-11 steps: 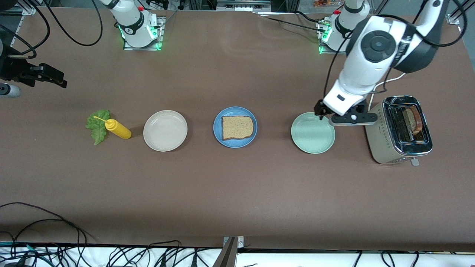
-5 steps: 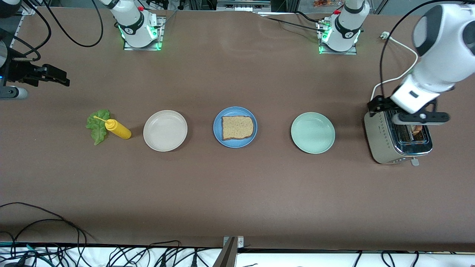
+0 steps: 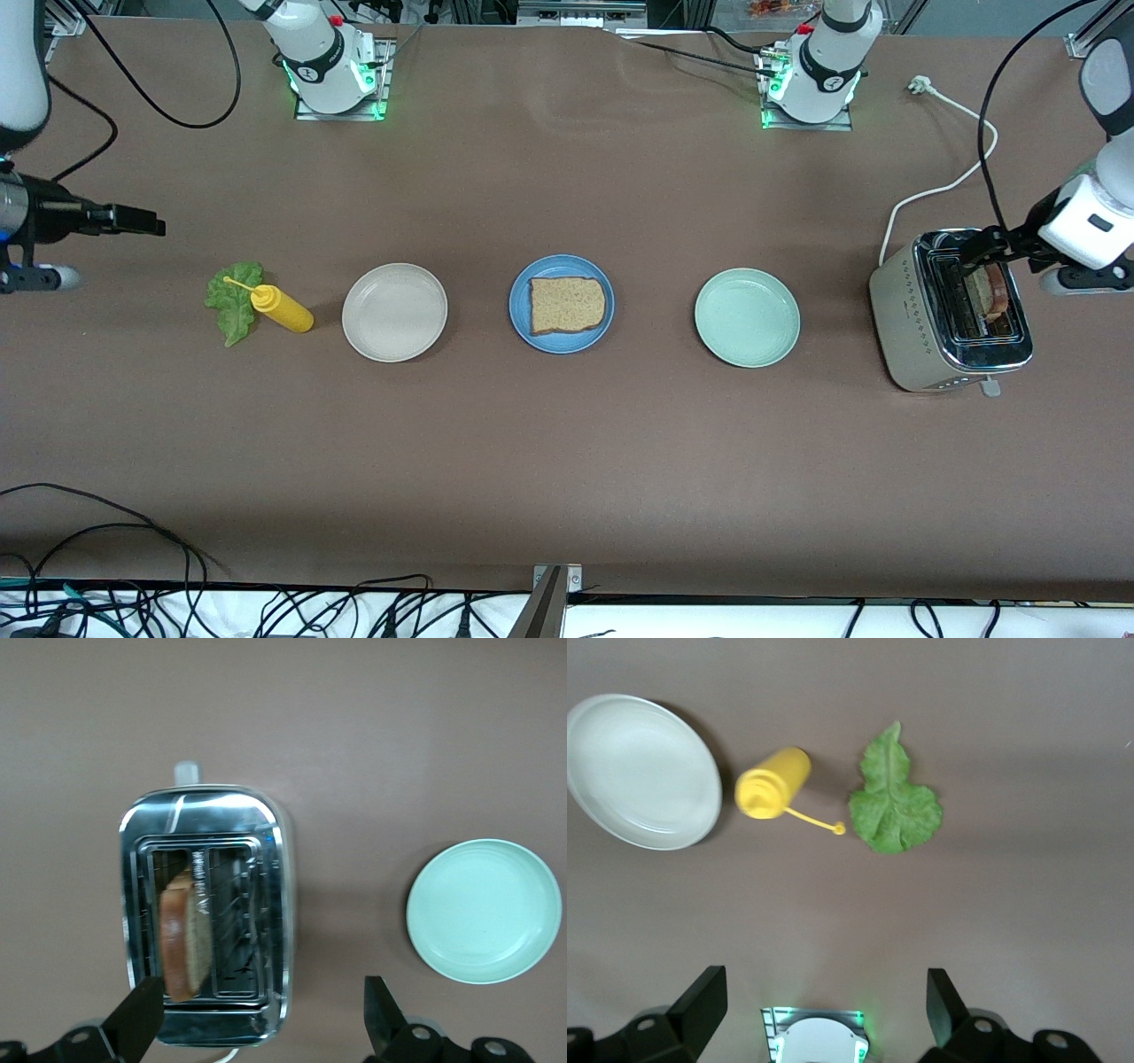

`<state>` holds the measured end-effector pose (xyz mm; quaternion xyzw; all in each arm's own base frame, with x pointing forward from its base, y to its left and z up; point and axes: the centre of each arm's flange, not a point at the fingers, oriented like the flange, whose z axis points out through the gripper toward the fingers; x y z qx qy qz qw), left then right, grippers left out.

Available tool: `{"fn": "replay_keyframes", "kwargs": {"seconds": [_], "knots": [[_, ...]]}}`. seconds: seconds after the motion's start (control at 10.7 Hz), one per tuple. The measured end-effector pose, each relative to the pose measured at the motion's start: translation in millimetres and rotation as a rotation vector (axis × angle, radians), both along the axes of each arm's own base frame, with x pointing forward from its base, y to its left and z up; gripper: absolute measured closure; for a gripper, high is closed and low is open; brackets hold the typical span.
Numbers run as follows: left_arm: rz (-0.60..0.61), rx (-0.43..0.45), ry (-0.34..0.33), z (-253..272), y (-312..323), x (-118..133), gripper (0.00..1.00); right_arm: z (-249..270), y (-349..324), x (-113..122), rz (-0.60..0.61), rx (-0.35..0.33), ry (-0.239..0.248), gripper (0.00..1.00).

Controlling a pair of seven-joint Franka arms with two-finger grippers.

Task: Make sandwich in blue plate with both arms
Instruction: 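Return the left gripper to the toaster while the right gripper reaches the lettuce, then grasp the green lettuce leaf with the right gripper and lift it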

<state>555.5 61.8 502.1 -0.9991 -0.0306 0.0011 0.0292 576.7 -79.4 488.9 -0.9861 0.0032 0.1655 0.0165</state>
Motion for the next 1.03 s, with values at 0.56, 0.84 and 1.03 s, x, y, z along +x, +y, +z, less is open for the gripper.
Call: {"fn": "replay_keyframes", "kwargs": {"seconds": [0.56, 0.84, 1.03], "knots": [[0.064, -0.001, 0.024, -38.9, 42.6, 0.2, 0.04, -168.8, -98.5, 27.2, 0.098, 0.261, 0.016, 0.00], [0.077, 0.001, 0.032, -62.1, 51.1, 1.9, 0.04, -260.7, -108.0, 32.5, 0.201, 0.381, -0.011, 0.00], [0.077, 0.001, 0.032, -65.7, 51.7, 3.2, 0.04, -297.6, -115.0, 25.6, 0.253, 0.437, 0.001, 0.02]]}}
